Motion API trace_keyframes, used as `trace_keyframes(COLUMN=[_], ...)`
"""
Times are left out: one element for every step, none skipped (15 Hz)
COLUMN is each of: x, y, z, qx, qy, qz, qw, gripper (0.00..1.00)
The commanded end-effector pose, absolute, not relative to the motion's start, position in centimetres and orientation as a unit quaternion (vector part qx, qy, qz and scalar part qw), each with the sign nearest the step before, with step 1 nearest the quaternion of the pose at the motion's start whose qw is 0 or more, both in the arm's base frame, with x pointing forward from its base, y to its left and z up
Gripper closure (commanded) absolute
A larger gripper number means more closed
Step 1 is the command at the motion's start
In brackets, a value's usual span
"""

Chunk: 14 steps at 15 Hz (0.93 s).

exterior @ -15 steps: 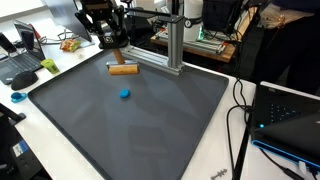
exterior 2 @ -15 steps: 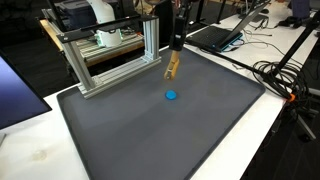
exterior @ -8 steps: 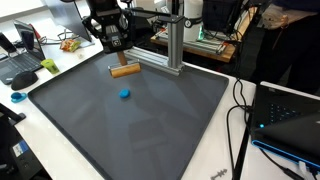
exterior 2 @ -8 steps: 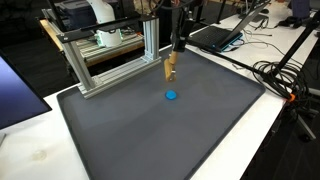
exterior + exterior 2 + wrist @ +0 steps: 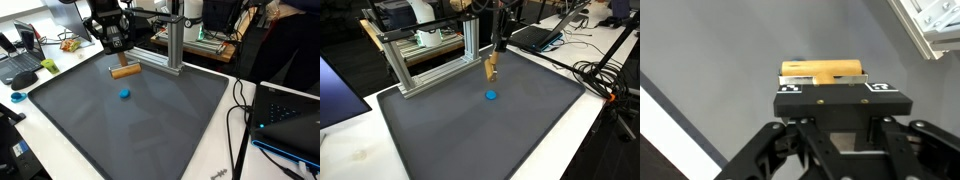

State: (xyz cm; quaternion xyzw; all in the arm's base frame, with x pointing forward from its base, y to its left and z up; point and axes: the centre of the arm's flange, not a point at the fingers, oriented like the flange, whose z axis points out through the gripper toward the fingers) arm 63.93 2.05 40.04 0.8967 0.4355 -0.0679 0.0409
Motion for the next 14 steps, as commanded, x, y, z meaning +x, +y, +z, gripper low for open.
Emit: trace_keyframes(x=[65.1, 65.8, 66.4, 67.0, 67.4, 67.7, 67.9, 68.0, 68.0, 68.0, 68.1, 68.1, 68.1, 68.0], y=[2.0, 1.7, 1.4, 1.1, 0.8, 0.4, 0.0, -0.4, -0.8, -1.1, -1.4, -1.7, -1.8, -1.9], z=[38.6, 38.0, 37.3, 36.4, 35.6, 34.9, 34.2, 33.6, 33.1, 32.6, 32.2, 31.7, 31.4, 31.1], qx=[0.879, 0.872, 0.867, 0.858, 0.849, 0.838, 0.831, 0.824, 0.814, 0.809, 0.802, 0.796, 0.791, 0.785], qy=[0.470, 0.483, 0.492, 0.508, 0.522, 0.540, 0.552, 0.563, 0.577, 0.585, 0.595, 0.603, 0.610, 0.617], qz=[-0.052, -0.047, -0.038, -0.034, -0.031, -0.026, -0.029, -0.031, -0.035, -0.039, -0.037, -0.039, -0.040, -0.039], qw=[0.067, 0.065, 0.073, 0.073, 0.077, 0.065, 0.061, 0.058, 0.053, 0.051, 0.041, 0.035, 0.028, 0.017], gripper=[0.78, 0.78, 0.78, 0.78, 0.78, 0.78, 0.78, 0.78, 0.78, 0.78, 0.78, 0.78, 0.78, 0.78])
